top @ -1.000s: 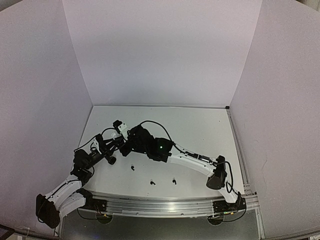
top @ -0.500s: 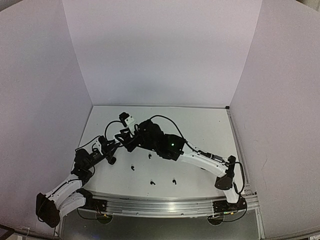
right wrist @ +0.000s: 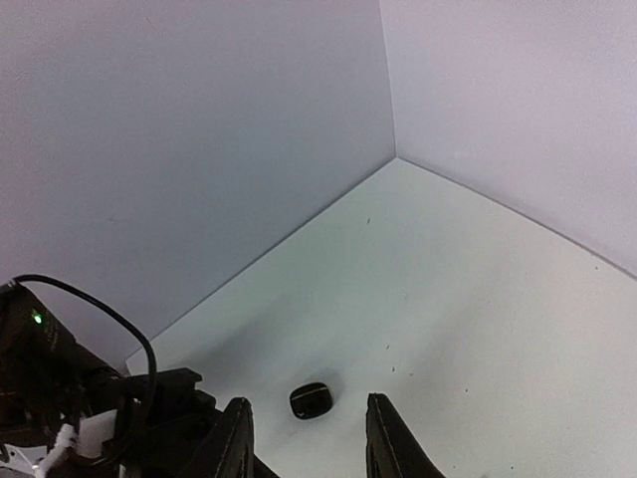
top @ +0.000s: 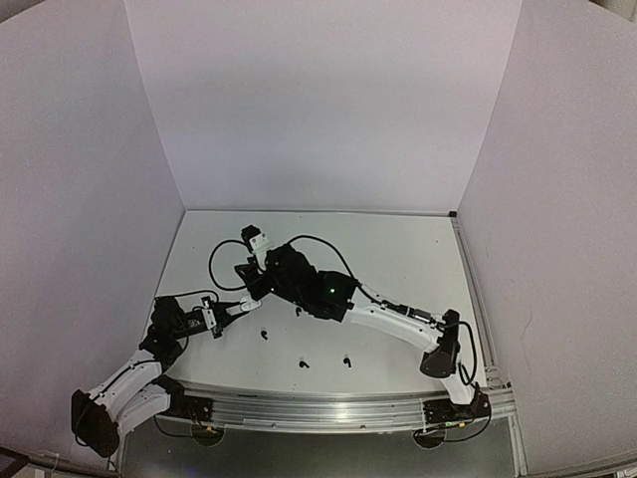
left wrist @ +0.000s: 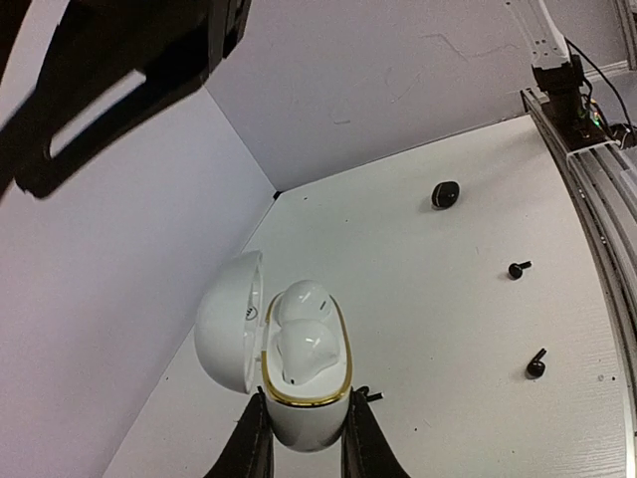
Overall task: Insert the wireless bluetooth earbuds into the charging case
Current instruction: Close the charging case with the earbuds, then pass from the left arm to the right
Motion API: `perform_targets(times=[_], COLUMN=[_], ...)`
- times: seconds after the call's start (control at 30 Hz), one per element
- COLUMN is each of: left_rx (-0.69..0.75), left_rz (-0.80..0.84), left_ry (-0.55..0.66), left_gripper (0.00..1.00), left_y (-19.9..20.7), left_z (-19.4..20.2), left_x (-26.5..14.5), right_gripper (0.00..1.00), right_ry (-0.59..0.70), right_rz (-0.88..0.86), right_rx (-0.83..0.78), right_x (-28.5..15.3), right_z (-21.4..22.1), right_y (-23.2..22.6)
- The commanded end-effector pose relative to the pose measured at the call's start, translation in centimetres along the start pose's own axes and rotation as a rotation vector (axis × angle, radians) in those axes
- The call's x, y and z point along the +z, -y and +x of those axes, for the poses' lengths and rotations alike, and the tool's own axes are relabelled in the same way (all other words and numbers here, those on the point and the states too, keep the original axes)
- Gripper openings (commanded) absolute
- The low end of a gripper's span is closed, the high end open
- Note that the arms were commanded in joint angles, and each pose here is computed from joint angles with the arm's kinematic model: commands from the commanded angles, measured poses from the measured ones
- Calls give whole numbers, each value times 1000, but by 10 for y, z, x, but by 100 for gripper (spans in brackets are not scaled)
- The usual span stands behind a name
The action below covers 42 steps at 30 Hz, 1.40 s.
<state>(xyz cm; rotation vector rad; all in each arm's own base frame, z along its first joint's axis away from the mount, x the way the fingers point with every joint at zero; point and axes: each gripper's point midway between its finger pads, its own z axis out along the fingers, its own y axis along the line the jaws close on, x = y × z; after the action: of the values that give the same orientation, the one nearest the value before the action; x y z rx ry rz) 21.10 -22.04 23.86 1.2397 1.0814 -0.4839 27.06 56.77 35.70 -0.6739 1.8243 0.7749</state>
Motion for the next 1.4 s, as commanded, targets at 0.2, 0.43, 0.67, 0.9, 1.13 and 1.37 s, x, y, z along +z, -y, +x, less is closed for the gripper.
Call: perform_targets(times=[0.2, 0.43, 0.67, 0.9, 1.13, 1.37], left_rx=[141, 1, -286, -645, -756, -761], left_rz=[27, -29, 63, 238, 276, 311], left_ry=[28, -3, 12, 129, 245, 312], left_gripper=[0, 0, 0, 0, 0, 0], left_y=[-6, -22, -15, -10, -33, -42], left_z=[-18, -15, -24, -58, -96, -117], left_x=[3, 7, 11, 16, 18, 16], right_gripper=[33, 33, 51, 76, 79, 66], right_ry=[-233, -269, -159, -222, -246, -257], right_rz=[-57, -59, -11, -203, -447, -561], right_rx=[43, 52, 39, 103, 60, 52], right_x=[5, -19, -53, -76, -96, -96], right_z=[67, 73, 22, 14, 11, 16], right_y=[-7, -7, 13, 30, 5, -12])
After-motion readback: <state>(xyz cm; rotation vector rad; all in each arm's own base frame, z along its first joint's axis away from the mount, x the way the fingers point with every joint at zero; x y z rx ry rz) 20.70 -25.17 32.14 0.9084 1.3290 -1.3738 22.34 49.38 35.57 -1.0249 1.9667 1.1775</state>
